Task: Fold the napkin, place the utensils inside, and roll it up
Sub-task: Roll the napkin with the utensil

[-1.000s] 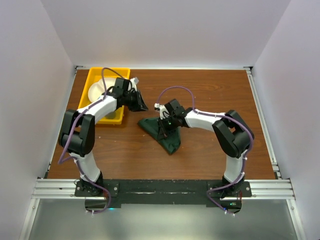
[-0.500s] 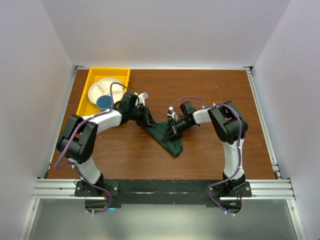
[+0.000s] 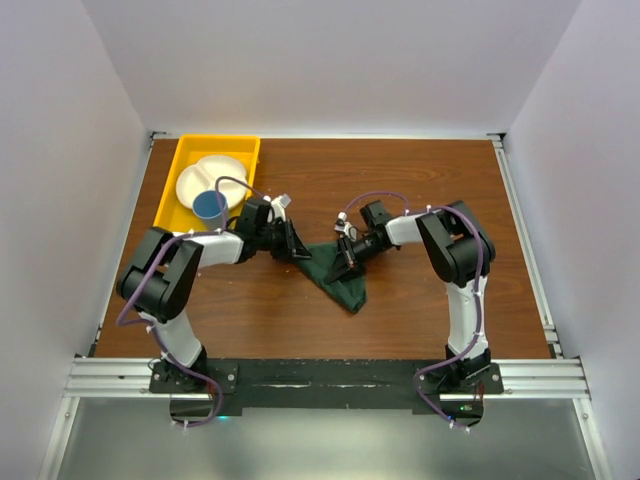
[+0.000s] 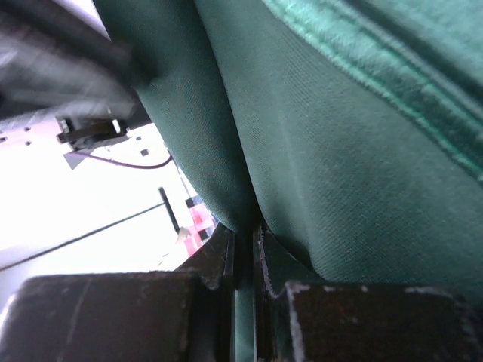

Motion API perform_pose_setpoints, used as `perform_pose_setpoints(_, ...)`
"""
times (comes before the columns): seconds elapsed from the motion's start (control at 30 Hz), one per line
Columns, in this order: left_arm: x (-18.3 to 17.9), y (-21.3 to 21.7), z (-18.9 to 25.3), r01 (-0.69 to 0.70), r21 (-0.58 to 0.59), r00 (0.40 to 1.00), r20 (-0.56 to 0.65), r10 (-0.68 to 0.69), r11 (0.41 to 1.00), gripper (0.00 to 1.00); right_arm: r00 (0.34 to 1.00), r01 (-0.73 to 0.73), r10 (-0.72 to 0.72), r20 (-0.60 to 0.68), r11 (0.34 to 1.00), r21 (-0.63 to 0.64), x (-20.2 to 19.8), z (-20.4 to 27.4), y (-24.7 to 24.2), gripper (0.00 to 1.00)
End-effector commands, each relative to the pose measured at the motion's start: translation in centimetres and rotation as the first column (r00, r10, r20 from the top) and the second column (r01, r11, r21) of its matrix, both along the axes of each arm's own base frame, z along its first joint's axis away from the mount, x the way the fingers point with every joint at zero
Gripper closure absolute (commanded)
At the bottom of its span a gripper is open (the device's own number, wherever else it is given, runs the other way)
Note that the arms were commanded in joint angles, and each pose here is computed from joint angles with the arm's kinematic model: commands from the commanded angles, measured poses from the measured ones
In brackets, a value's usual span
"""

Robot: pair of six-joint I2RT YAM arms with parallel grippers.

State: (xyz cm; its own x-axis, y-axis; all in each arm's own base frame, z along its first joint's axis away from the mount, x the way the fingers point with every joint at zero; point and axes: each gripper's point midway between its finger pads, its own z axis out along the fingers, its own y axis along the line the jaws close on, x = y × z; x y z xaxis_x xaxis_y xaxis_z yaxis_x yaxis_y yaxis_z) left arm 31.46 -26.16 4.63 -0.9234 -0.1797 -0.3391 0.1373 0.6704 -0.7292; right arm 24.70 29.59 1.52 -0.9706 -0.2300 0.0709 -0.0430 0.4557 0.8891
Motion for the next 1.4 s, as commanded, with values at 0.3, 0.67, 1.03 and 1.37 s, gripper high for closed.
perform_pose_setpoints(0.3, 0.0, 4.2, -6.3, -0.036, 0.145, 0.999, -0.022, 0.039, 0.989, 0.9, 0.963, -0.064, 0.157, 0.221, 0.924, -0.378, 1.0, 2.2, -4.0, 0.56)
perform_pose_setpoints(0.67, 0.2, 4.0, -6.1, -0.021, 0.141, 0.999, -0.027, 0.026, 0.99, 0.91, 0.924, -0.021, 0.229, 0.307, 0.831, -0.555, -1.6, 0.9, -8.7, 0.52)
perform_pose_setpoints(1.03, 1.5, 3.1, -3.9, -0.011, 0.117, 1.0, -0.021, 0.014, 0.993, 0.91, 0.78, 0.119, 0.36, 0.512, 0.718, -0.686, 0.5, 3.8, -8.7, 0.54)
perform_pose_setpoints(1.37, 1.6, 3.1, -3.3, 0.008, 0.143, 0.997, -0.077, 0.003, 0.99, 0.92, 0.471, 0.041, 0.552, 0.687, 0.765, -0.643, 2.0, 8.0, -0.8, 0.32)
